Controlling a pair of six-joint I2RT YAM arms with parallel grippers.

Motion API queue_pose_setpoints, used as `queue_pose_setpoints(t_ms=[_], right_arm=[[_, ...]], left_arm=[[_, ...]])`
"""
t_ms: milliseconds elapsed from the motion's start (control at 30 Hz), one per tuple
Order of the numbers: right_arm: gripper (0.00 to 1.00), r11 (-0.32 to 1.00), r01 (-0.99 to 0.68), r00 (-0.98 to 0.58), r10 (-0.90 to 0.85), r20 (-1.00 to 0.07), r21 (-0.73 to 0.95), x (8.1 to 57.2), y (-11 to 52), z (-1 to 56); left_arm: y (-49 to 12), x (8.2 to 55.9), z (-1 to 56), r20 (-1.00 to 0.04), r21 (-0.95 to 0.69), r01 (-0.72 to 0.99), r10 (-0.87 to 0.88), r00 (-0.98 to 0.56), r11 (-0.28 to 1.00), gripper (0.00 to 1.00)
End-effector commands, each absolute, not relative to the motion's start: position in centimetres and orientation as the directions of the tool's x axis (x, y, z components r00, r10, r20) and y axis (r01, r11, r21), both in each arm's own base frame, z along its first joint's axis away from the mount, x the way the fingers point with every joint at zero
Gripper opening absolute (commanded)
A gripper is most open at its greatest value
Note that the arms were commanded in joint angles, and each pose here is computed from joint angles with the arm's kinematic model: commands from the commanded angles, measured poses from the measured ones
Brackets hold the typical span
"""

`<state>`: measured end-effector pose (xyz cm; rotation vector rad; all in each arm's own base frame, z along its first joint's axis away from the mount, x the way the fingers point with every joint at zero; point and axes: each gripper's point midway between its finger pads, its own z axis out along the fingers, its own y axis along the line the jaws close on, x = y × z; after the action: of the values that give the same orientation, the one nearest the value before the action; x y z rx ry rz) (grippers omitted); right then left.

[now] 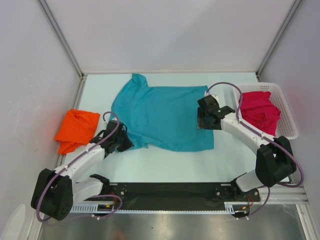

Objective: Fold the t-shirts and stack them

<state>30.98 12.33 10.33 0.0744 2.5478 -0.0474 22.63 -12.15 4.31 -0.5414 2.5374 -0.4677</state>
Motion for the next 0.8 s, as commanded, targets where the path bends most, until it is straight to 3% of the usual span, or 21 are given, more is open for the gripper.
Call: queue_pose_setpoints(t_ms=[0,100,133,167,233,267,333,433,767], right_arm=[[0.63,0.997,0.074,-0.809,0.058,-0.584,-0.004,31.3,12.1,10.6],[0.63,0.997,0.076,-0.817,0.061,-0.574,-0.002,31.0,12.1,10.0],[0.63,0.997,0.074,-0.82,0.059,-0.569,-0.003,30.8,12.0,9.7],[0.63,0.997,0.073,-0.819,0.06,-0.57,0.0,30.8,12.1,9.7],[0.63,0.997,0.071,-0.82,0.059,-0.57,0.001,30.8,12.1,9.7],[0.63,0.997,0.073,-0.819,0.062,-0.57,0.004,30.8,12.2,9.7],[0.63,0.998,0.07,-0.821,0.062,-0.568,0.008,30.9,12.3,9.6],[0.62,0.998,0.061,-0.824,0.053,-0.564,0.004,30.9,12.5,9.5],[0.62,0.999,0.053,-0.825,0.042,-0.564,-0.002,30.8,12.6,9.6]], left_arm=[[-13.1,24.2,7.1,-0.448,-0.466,-0.219,-0.442,-0.777,0.857,0.11],[-12.6,23.8,7.2,-0.45,-0.444,-0.235,-0.442,-0.776,0.865,0.21],[-12.4,23.6,7.2,-0.449,-0.435,-0.242,-0.441,-0.777,0.868,0.31],[-11.2,23.3,6.7,-0.46,-0.387,-0.277,-0.444,-0.769,0.879,0.54],[-10.4,22.4,6.1,-0.446,-0.355,-0.315,-0.456,-0.771,0.88,0.71],[-10.1,22.1,5.8,-0.438,-0.347,-0.34,-0.472,-0.766,0.874,0.85],[-9.5,21.1,4.6,-0.421,-0.324,-0.379,-0.491,-0.762,0.867,0.95],[-9.3,20.1,3.2,-0.391,-0.317,-0.417,-0.518,-0.761,0.852,1.0],[-8.9,19.3,0.6,-0.366,-0.291,-0.457,-0.539,-0.758,0.84,1.0]])
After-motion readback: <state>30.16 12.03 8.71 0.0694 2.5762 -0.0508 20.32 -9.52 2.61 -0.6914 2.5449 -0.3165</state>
